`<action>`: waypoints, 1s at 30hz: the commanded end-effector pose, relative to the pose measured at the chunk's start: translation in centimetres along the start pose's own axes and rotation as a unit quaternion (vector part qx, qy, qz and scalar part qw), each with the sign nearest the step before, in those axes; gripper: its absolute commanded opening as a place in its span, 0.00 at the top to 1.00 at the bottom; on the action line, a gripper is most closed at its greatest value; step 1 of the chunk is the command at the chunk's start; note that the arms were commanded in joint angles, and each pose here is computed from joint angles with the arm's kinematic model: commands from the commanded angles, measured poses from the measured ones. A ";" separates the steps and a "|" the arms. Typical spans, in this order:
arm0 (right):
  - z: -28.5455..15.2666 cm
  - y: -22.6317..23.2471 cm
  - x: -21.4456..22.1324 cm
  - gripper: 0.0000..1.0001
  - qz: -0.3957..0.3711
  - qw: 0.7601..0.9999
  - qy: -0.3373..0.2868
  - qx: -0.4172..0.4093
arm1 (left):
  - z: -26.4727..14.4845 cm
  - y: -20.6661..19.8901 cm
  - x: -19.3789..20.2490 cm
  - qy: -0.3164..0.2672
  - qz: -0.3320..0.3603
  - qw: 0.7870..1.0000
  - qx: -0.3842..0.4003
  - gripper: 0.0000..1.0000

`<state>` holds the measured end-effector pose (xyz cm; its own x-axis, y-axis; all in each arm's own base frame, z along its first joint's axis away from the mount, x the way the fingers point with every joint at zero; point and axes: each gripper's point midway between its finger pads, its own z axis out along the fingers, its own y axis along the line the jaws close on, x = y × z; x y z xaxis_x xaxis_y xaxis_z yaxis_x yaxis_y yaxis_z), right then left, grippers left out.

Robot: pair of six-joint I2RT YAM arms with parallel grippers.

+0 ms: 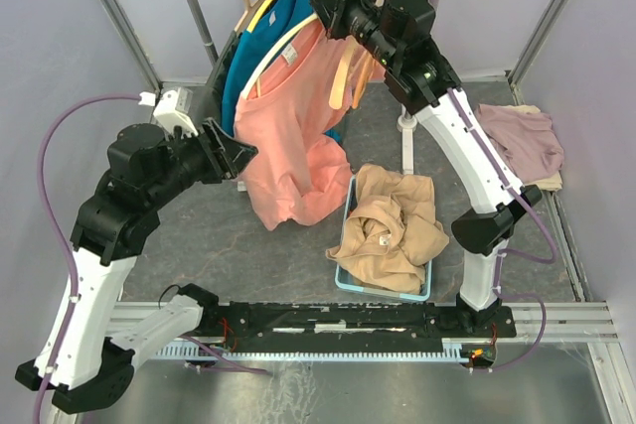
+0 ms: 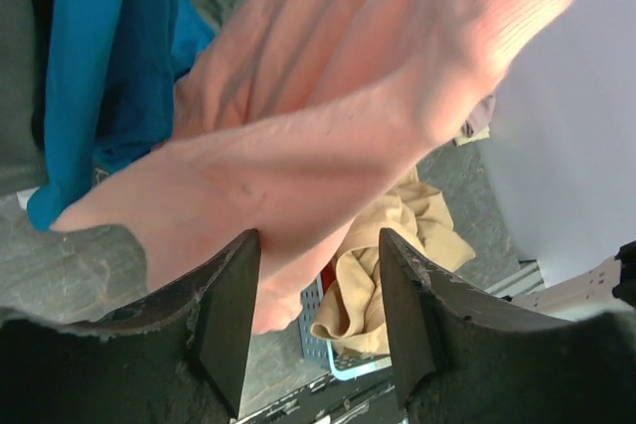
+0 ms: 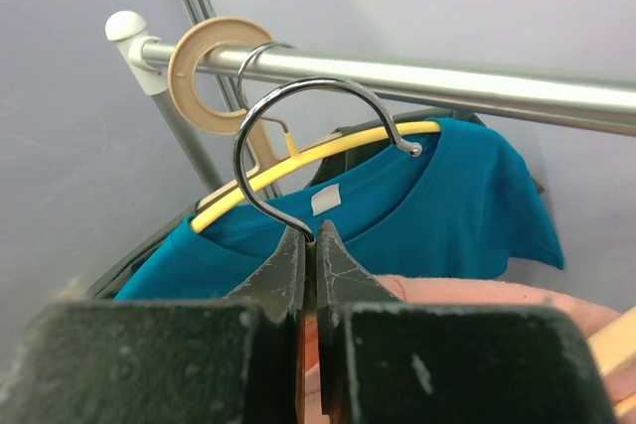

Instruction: Remove the t-shirt from the hanger

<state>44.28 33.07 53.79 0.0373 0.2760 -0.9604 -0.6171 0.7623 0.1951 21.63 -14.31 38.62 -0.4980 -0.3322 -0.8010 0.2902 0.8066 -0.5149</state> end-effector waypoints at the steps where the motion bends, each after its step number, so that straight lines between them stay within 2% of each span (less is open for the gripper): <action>1: -2.8 2.1 -7.3 0.99 0.004 0.995 -0.091 -0.028 | -1.0 -1.6 -4.3 -0.076 0.036 0.996 0.018 0.41; 6: -3.0 2.2 -7.3 0.99 0.004 0.995 -0.090 -0.031 | -1.4 -1.4 -5.9 -0.109 0.045 0.993 0.004 0.40; 18: -3.2 2.6 -7.2 0.99 0.010 0.995 -0.087 -0.040 | -0.6 -1.4 -6.7 -0.140 0.076 0.987 0.014 0.41; 20: -3.2 2.6 -7.4 0.99 0.011 0.995 -0.089 -0.041 | -0.3 -1.6 -6.8 -0.143 0.083 0.986 0.022 0.48; 24: -3.2 2.6 -7.4 0.99 0.013 0.995 -0.091 -0.041 | 0.1 -2.1 -6.7 -0.139 0.085 0.986 0.034 0.78; 26: -3.2 2.6 -7.5 0.99 0.015 0.995 -0.092 -0.039 | 0.1 -2.2 -6.4 -0.134 0.085 0.987 0.038 0.89; 28: -3.1 2.5 -7.5 0.99 0.016 0.995 -0.094 -0.036 | -0.2 -2.1 -6.3 -0.131 0.083 0.987 0.037 0.97; 30: -3.0 2.2 -7.5 0.99 0.017 0.995 -0.094 -0.029 | -0.5 -2.0 -6.0 -0.127 0.083 0.988 0.035 0.97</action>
<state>43.19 33.00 53.76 0.0223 0.2756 -0.9610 -0.6369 0.7449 0.1988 24.14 -13.66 43.40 -0.2691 -0.3358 -0.9027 0.3670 0.8308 -0.4185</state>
